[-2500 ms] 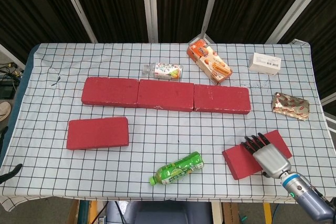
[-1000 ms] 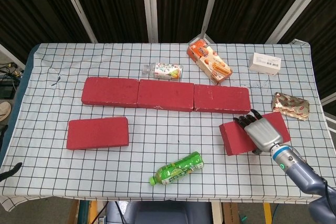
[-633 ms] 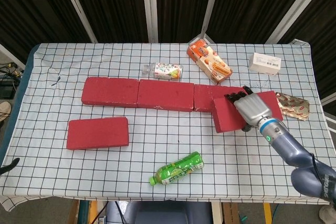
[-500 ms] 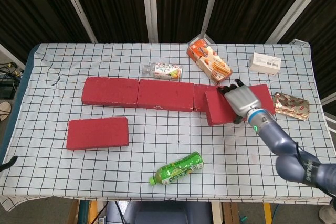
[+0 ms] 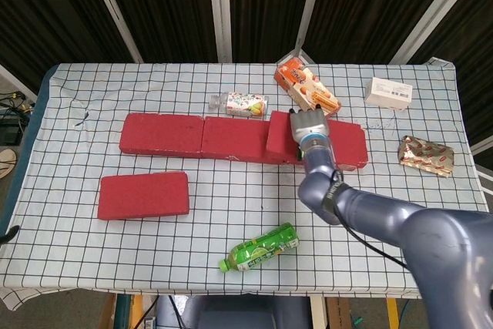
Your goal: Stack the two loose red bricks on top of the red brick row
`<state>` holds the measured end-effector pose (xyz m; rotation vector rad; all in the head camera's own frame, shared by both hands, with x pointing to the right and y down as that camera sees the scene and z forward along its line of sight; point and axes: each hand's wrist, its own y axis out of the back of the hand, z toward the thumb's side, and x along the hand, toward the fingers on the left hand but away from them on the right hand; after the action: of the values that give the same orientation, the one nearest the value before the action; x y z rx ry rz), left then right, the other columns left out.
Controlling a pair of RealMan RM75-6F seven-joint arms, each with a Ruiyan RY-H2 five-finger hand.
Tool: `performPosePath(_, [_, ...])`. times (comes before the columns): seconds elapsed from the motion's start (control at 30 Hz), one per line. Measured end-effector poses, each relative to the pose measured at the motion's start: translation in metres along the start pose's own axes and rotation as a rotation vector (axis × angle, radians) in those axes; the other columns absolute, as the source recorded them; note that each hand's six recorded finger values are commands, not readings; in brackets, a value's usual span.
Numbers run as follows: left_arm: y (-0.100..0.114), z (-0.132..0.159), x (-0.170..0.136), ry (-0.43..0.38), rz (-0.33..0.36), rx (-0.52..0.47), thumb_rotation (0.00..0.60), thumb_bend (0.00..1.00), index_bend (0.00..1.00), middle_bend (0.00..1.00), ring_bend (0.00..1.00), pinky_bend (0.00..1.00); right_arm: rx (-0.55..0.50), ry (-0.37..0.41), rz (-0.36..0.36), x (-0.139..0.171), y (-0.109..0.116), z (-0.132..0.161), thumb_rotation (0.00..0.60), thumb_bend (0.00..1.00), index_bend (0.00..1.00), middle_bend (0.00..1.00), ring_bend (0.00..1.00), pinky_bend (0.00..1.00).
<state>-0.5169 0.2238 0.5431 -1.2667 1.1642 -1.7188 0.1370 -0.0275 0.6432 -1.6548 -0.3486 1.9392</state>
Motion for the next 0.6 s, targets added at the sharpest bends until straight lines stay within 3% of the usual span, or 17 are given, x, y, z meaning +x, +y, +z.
performPosePath(0.27, [-0.002,-0.003,0.004,0.015,-0.003,0.009,0.600,0.07,0.00,0.00,0.00,0.14,0.047,0.009,-0.050,-0.010,0.014,0.040,0.600,0.17,0.33,0.39,0.28,0.00])
performPosePath(0.6, [-0.004,-0.001,0.005,0.016,-0.006,0.018,0.600,0.07,0.00,0.00,0.00,0.14,0.039,0.032,-0.031,-0.024,0.002,0.045,0.600,0.17,0.33,0.39,0.28,0.00])
